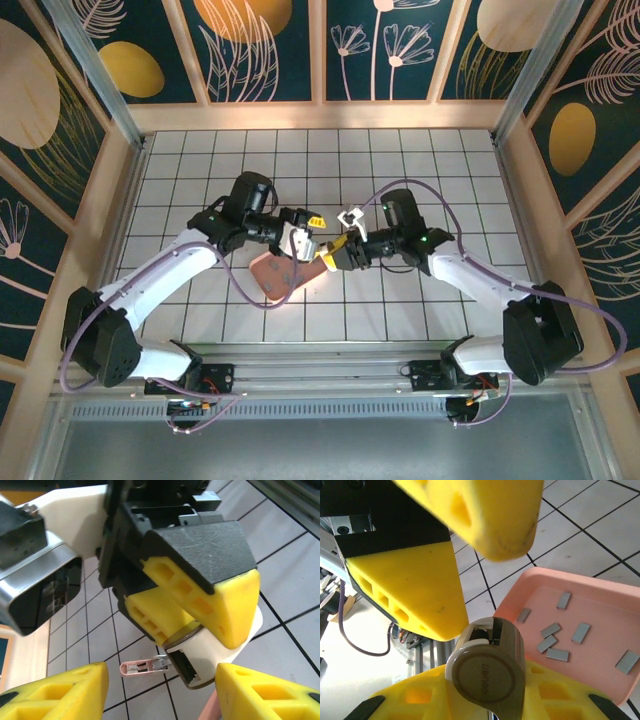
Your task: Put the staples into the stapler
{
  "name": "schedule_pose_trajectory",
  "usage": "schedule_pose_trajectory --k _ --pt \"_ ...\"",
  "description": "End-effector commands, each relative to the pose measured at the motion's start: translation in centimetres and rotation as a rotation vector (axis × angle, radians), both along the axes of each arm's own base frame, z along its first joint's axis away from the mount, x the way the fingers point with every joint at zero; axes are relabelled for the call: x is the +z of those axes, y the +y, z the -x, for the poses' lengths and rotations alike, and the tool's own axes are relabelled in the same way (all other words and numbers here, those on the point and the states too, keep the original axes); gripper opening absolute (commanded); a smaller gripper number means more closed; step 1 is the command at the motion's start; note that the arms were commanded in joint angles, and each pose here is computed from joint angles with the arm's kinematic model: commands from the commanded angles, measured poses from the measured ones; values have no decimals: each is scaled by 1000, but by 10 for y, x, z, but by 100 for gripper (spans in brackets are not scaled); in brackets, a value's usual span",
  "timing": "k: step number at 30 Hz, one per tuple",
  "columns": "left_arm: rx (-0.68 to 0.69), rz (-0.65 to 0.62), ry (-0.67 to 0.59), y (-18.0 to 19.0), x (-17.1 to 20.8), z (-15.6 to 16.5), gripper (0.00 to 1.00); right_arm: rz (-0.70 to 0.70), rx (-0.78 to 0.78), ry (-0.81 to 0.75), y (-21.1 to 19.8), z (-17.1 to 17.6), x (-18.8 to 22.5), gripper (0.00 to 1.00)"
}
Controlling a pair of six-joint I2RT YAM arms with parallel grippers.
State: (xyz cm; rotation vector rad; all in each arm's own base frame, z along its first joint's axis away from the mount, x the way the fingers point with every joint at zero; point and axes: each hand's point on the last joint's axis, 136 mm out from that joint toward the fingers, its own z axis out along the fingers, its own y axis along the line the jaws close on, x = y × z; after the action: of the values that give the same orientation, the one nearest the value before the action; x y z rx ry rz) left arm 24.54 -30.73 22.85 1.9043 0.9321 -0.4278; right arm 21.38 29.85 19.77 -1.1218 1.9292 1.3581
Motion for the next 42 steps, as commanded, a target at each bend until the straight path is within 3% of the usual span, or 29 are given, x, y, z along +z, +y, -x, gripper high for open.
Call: schedule_pose_trajectory --k 1,9,14,23,32,39,42 --pt "-76 -89 -7 1 -16 14 58 -20 64 -2 4 4 13 27" --pt "-68 -125 -5 -4 -25 16 58 -3 53 33 6 -3 15 27" --pt "-61 -105 -30 -3 -27 17 59 -80 83 50 8 5 30 26" --pt "-112 -73 -12 -12 -26 24 52 -105 124 93 10 10 32 27" --pt "-130 -59 11 -11 -28 34 32 -104 45 154 -1 -8 30 29" --pt "-100 -43 30 -12 -25 32 0 -128 9 152 -10 -9 34 29" --pt "-95 -32 40 -12 -23 33 3 -143 -2 152 -14 -8 36 26"
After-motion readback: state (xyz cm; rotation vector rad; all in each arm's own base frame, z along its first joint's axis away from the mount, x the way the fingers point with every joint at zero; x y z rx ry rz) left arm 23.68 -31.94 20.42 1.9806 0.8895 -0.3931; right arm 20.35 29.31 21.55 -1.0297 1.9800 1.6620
